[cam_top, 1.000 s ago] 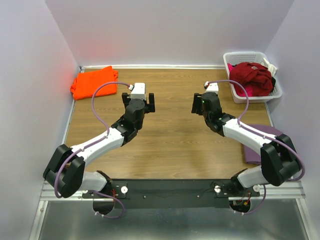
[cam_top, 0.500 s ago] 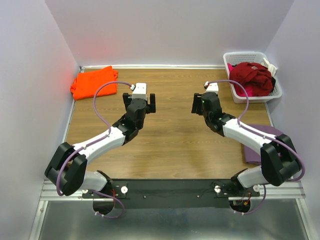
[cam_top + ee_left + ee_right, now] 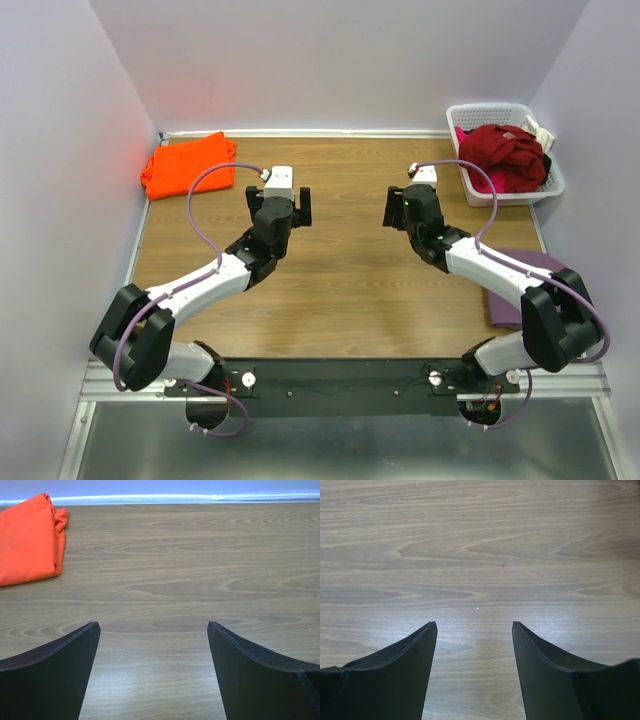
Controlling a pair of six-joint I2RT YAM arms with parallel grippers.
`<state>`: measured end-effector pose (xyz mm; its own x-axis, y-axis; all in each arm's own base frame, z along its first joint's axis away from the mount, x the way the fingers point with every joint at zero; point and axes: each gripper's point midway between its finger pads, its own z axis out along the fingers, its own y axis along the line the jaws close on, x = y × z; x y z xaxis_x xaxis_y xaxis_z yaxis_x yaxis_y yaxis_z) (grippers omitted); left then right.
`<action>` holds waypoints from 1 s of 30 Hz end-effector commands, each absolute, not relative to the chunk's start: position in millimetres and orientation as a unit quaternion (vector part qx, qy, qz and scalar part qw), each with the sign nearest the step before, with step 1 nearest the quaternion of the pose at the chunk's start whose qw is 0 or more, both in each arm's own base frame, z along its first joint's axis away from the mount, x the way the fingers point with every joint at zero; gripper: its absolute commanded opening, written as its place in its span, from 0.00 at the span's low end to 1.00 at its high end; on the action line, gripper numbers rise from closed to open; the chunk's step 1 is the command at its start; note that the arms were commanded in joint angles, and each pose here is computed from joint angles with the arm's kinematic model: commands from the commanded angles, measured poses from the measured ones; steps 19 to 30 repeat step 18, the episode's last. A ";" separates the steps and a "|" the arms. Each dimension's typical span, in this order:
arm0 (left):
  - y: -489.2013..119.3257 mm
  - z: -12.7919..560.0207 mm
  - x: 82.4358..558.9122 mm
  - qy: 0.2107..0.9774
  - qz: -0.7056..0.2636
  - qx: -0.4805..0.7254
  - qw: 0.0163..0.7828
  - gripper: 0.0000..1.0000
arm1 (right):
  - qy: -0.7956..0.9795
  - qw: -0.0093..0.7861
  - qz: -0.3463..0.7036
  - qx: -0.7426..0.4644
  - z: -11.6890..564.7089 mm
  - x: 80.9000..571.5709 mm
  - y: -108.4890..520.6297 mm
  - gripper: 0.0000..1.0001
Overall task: Fold and stack the t-shirts
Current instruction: Put the neatly folded tshirt into the corner of the board with the left arm
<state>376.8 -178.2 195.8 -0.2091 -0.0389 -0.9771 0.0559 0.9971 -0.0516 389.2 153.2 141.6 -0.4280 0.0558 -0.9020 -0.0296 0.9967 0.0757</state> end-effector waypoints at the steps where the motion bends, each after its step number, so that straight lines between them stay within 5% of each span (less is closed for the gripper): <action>1: -184.3 205.1 380.9 0.772 -0.046 -0.004 0.634 0.98 | 0.841 0.540 0.030 0.011 141.4 391.4 147.6 0.70; 30: -181.4 204.1 381.4 0.773 -0.038 -0.010 0.633 0.98 | 0.842 0.539 0.033 0.011 140.0 390.9 148.4 0.70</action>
